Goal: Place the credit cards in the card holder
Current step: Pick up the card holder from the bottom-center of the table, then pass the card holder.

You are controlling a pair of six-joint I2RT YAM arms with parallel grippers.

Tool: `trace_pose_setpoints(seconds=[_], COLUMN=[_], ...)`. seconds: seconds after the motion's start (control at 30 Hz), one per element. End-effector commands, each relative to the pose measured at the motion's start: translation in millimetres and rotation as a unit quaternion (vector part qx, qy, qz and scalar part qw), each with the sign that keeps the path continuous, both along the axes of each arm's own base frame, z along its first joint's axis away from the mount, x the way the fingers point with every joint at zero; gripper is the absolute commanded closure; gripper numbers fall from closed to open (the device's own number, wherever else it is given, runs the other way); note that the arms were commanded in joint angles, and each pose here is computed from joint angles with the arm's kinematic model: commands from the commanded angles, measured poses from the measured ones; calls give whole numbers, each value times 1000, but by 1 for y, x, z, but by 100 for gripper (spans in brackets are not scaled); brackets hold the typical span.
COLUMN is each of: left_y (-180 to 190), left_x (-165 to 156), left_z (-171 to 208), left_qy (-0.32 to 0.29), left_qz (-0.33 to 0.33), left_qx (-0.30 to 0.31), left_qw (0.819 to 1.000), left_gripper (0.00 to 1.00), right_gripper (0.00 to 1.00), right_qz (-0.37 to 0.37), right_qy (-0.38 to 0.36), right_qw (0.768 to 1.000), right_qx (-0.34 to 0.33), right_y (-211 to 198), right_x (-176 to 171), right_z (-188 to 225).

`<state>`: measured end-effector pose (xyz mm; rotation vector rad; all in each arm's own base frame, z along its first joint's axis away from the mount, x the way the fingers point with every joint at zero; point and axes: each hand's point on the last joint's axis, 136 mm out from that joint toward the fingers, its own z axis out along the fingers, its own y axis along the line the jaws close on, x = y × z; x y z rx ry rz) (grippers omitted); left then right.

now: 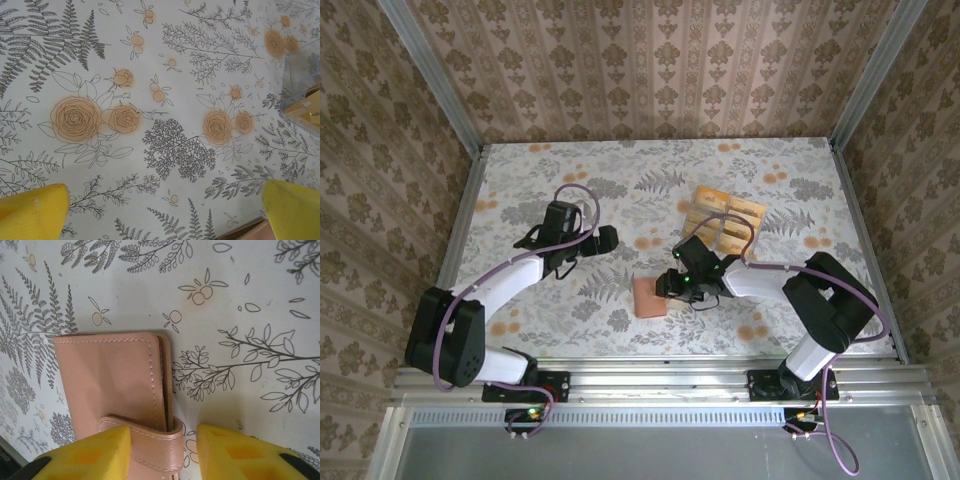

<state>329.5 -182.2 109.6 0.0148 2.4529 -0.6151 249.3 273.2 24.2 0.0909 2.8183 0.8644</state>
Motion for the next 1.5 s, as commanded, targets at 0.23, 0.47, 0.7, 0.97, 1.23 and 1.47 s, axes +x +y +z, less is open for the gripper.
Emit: trace_pose_setpoints(seconds=[0.23, 0.47, 0.7, 0.97, 1.23, 1.47], left_y=[-6, -12, -36, -83, -109, -100], left_x=[-1, -7, -12, 0, 12, 14], left_z=[-3, 3, 23, 66, 98, 102], left_qy=[3, 14, 22, 11, -18, -39], left_qz=[-9, -18, -31, -60, -73, -54], left_qx=[-15, -38, -120, -235, -284, -277], left_qw=[1000, 999, 992, 970, 956, 959], left_gripper=[0, 0, 0, 6, 9, 5], right_gripper=[96, 100, 100, 100, 100, 100], right_qz=[5, 2, -37, -61, -64, -73], right_qy=[7, -18, -65, -105, -107, -104], right_qw=[1000, 999, 991, 978, 976, 975], right_qx=[25, 49, 109, 167, 180, 180], right_y=[13, 16, -5, -18, -17, -23], right_x=[-3, 17, 59, 86, 88, 87], right_z=[4, 37, 104, 167, 174, 169])
